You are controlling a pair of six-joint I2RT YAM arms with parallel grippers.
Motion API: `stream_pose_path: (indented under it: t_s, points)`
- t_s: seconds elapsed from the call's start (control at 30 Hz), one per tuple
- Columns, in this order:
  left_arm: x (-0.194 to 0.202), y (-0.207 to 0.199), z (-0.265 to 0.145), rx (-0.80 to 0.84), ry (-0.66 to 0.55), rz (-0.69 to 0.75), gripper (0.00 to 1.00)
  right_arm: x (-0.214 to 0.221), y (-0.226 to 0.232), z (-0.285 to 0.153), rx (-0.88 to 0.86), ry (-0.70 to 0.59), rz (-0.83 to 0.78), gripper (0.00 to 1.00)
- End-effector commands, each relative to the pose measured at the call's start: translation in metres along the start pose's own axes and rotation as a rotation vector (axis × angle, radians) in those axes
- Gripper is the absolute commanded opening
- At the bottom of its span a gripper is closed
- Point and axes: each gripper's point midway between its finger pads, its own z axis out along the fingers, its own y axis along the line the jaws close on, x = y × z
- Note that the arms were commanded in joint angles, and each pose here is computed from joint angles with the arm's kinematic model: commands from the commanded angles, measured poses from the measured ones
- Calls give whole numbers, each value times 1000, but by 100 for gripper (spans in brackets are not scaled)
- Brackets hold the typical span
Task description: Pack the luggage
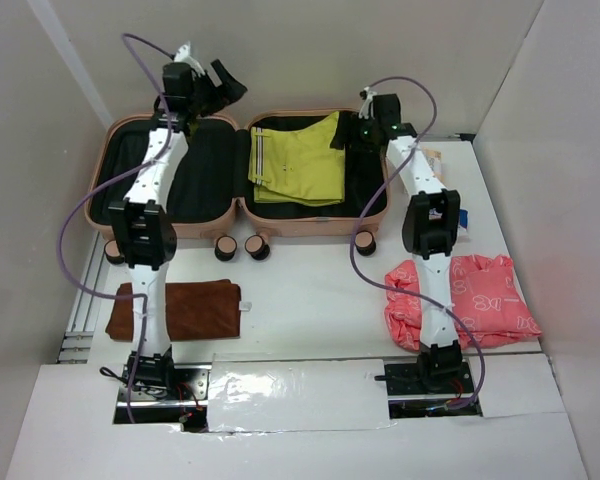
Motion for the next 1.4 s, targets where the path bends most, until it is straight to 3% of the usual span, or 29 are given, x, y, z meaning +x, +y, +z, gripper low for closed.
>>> stream_pose_path:
  t_s: [0.0, 0.17, 0.2, 0.27, 0.3, 0.37, 0.43, 0.47, 0.53, 0.6, 0.63, 0.7, 0.73, 0.83, 0.97, 1.2, 1.37]
  points:
    - [-41, -60, -38, 165, -57, 83, 100, -106, 25, -101, 5, -241, -65, 100]
    - [-8, -110, -61, 294, 43, 201, 100, -125, 29, -158, 58, -288, -61, 100]
    - [12, -109, -63, 295, 102, 207, 100, -137, 32, -186, 77, -332, -66, 100]
    - [37, -126, -74, 353, 173, 241, 100, -115, 17, -198, 142, -285, -32, 100]
    - [49, -154, -88, 394, 197, 259, 100, -123, 19, -233, 164, -331, -34, 100]
    - [91, -167, -99, 399, 285, 263, 100, -82, -5, -240, 254, -255, 25, 100]
    - [142, -198, -122, 423, 379, 262, 100, -72, -16, -286, 330, -299, 69, 100]
    - [173, -223, -137, 452, 440, 232, 100, -36, -30, -281, 356, -230, 125, 100]
    - [230, -222, -153, 430, 544, 189, 100, -20, -39, -319, 411, -264, 175, 100]
    - [252, -256, -179, 480, 517, 127, 100, 18, -50, -327, 445, -210, 212, 100]
    - [289, -240, -190, 455, 587, 95, 100, 19, -47, -348, 458, -244, 215, 100]
    - [303, -253, -212, 461, 592, 15, 100, 38, -47, -359, 476, -210, 223, 100]
    - [338, -265, -234, 479, 621, 8, 100, 42, -37, -375, 473, -237, 203, 100]
    - [375, -272, -250, 491, 627, -20, 100, 60, -39, -378, 512, -214, 239, 100]
    - [439, -275, -255, 493, 660, -48, 100, 69, -20, -387, 452, -251, 288, 100]
    - [481, -292, -247, 498, 608, -74, 100, 75, 5, -390, 355, -278, 301, 100]
    - [522, -292, -233, 398, 648, -93, 100, 78, 13, -394, 333, -289, 298, 100]
